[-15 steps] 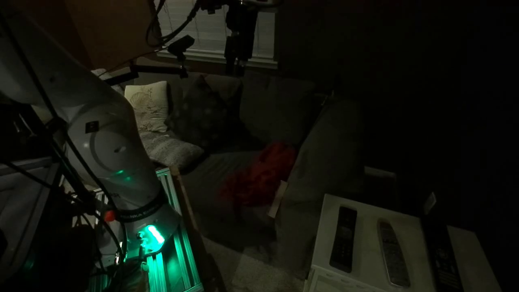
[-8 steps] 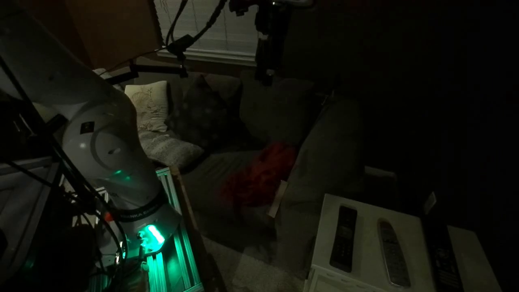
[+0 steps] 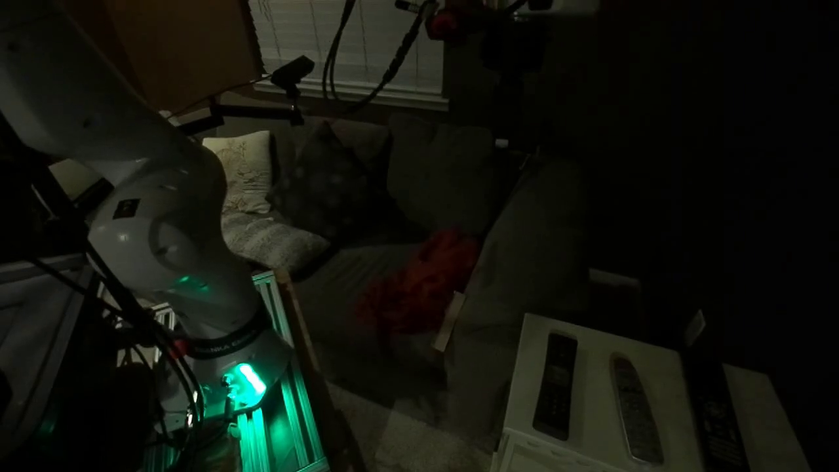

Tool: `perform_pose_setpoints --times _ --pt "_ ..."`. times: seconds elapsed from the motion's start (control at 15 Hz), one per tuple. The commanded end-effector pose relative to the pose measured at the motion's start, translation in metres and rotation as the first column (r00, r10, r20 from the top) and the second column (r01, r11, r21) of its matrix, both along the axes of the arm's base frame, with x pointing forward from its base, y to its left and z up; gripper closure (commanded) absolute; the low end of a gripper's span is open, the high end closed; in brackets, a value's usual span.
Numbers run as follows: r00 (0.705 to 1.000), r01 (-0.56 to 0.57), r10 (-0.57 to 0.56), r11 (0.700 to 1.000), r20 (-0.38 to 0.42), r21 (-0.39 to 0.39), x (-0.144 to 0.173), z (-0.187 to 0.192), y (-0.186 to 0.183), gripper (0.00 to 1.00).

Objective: Put the left remote on the armrest of the chair

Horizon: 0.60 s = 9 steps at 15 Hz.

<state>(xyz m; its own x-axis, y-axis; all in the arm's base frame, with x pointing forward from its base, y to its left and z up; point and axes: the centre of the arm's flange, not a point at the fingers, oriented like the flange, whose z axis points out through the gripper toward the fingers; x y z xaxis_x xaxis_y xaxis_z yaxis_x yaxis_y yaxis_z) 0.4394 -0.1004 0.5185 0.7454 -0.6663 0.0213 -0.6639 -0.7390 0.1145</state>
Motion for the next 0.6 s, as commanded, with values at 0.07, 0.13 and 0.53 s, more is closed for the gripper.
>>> perform_pose_setpoints --times 0.07,0.13,0.53 --pt "0.969 0.247 -0.247 0.968 0.014 -0.028 0.004 -0.011 -0.021 0.00" --pt "0.988 0.155 -0.155 0.988 0.020 -0.021 0.001 -0.010 -0.026 0.00" --pt "0.999 0.000 0.001 1.000 -0.033 0.011 -0.005 -0.018 -0.059 0.00"
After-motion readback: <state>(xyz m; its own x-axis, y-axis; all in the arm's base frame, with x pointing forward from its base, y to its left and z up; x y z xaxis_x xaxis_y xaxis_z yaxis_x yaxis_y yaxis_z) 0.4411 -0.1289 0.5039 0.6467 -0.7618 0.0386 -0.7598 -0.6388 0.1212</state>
